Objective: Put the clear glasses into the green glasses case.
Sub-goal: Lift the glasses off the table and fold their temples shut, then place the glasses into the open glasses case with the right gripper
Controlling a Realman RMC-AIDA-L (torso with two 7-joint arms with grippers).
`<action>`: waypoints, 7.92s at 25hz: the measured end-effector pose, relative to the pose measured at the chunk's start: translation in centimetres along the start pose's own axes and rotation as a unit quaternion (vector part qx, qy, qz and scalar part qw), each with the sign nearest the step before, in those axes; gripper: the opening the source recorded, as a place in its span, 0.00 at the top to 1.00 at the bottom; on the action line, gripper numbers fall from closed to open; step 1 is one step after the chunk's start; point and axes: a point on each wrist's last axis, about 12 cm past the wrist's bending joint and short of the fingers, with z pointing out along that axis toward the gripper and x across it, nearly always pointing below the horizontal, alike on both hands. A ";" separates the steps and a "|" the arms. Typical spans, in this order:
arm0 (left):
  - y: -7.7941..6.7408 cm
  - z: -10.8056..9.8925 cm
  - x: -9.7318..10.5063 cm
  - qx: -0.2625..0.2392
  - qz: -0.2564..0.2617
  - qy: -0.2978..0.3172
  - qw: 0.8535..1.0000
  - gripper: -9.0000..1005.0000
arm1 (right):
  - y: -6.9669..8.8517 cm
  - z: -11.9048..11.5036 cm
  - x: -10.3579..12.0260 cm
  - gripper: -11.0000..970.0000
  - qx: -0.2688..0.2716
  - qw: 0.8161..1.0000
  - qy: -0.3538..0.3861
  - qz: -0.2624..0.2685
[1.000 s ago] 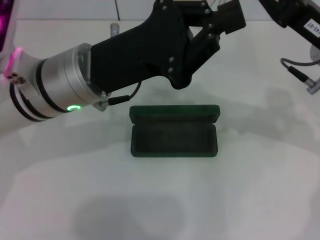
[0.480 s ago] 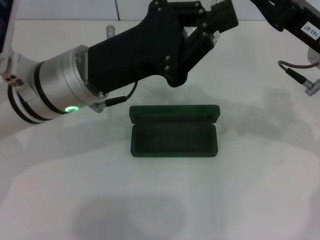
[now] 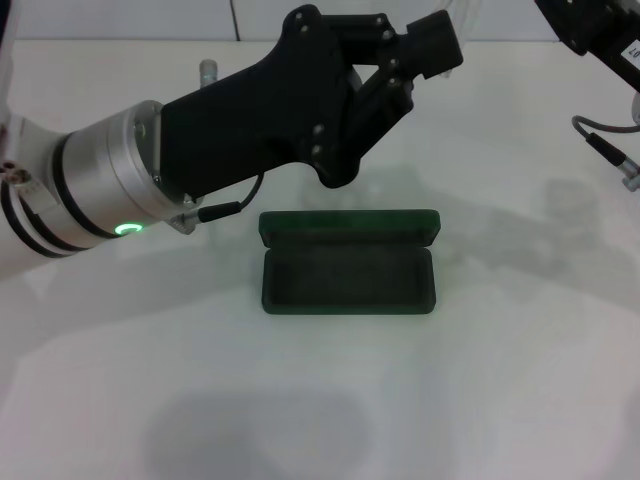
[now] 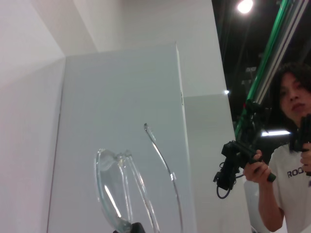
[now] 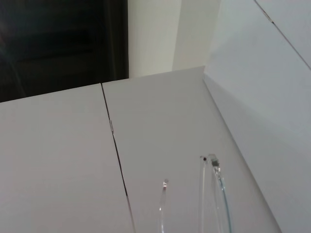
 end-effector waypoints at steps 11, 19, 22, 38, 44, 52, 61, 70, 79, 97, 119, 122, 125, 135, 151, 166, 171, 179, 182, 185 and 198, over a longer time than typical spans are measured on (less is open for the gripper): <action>0.0 -0.2 -0.4 0.009 -0.006 -0.001 1.000 0.96 | -0.4 -0.2 1.2 0.92 0.017 0.998 0.056 0.011; 0.6 -0.5 -1.3 0.008 -0.004 0.002 1.000 0.96 | 0.1 -0.8 2.0 0.92 0.009 0.996 0.088 0.023; 1.0 -0.8 -1.8 0.004 -0.001 0.004 1.000 0.96 | 0.3 -1.1 2.1 0.92 0.011 0.995 0.091 0.027; 1.3 -1.2 -2.1 -0.005 -0.003 0.008 1.000 0.96 | 0.6 -0.9 2.6 0.92 -0.007 0.993 0.113 0.033; 1.5 -1.2 -2.0 -0.012 -0.003 0.012 1.000 0.96 | 0.7 -0.7 2.7 0.92 -0.011 0.993 0.114 0.034; 1.6 -1.3 -1.9 -0.015 0.000 0.019 1.000 0.96 | 0.8 -0.8 2.8 0.92 -0.013 0.992 0.118 0.034; 1.4 -1.7 -2.6 0.009 -0.004 0.022 1.000 0.96 | 0.5 -1.2 2.7 0.91 0.005 0.993 0.115 0.015; 0.2 -7.3 -4.7 -0.027 -0.031 0.042 0.998 0.96 | 0.1 -1.0 2.1 0.91 0.003 0.989 0.143 -0.037; -1.8 -14.1 -5.5 -0.109 -0.058 0.134 0.983 0.95 | 2.5 0.8 -0.7 0.91 -0.041 0.952 0.287 -0.093; -3.1 -17.7 -6.7 -0.142 -0.033 0.213 0.966 0.96 | 4.5 6.8 -4.3 0.91 -0.007 0.764 0.625 -0.160; -2.8 -17.7 -6.6 -0.165 -0.024 0.195 0.967 0.96 | 3.5 10.7 4.2 0.91 -0.069 0.651 0.715 -0.246; -2.6 -17.6 -6.7 -0.173 -0.030 0.185 0.967 0.96 | 3.6 10.7 4.7 0.91 -0.066 0.649 0.714 -0.254; -2.6 -17.5 -6.6 -0.177 -0.036 0.179 0.967 0.96 | 3.4 10.7 5.0 0.91 -0.056 0.649 0.712 -0.263; -2.6 -17.6 -6.3 -0.186 -0.059 0.167 0.967 0.95 | 3.1 10.6 5.8 0.91 -0.034 0.638 0.714 -0.286; -2.6 -18.0 -6.8 -0.194 -0.051 0.165 0.966 0.96 | 3.1 10.4 7.5 0.91 -0.011 0.623 0.716 -0.315; -3.5 -18.5 -8.2 -0.162 -0.054 0.170 0.971 0.96 | 2.4 9.9 7.9 0.91 0.012 0.613 0.722 -0.321; -4.2 -19.0 -9.0 -0.162 -0.062 0.176 0.969 0.95 | 2.3 9.8 8.0 0.91 0.014 0.614 0.720 -0.323; -4.7 -19.2 -8.9 -0.159 -0.067 0.173 0.970 0.95 | 2.2 9.8 8.1 0.91 0.015 0.615 0.718 -0.326; -4.7 -19.2 -8.9 -0.158 -0.068 0.174 0.970 0.95 | 2.2 10.0 8.3 0.91 0.014 0.618 0.713 -0.331; -4.6 -19.0 -8.7 -0.156 -0.068 0.173 0.970 0.95 | 2.2 9.9 8.4 0.91 0.014 0.618 0.713 -0.332; -4.7 -18.9 -8.4 -0.157 -0.069 0.171 0.970 0.96 | 2.2 9.9 9.0 0.91 0.012 0.620 0.709 -0.337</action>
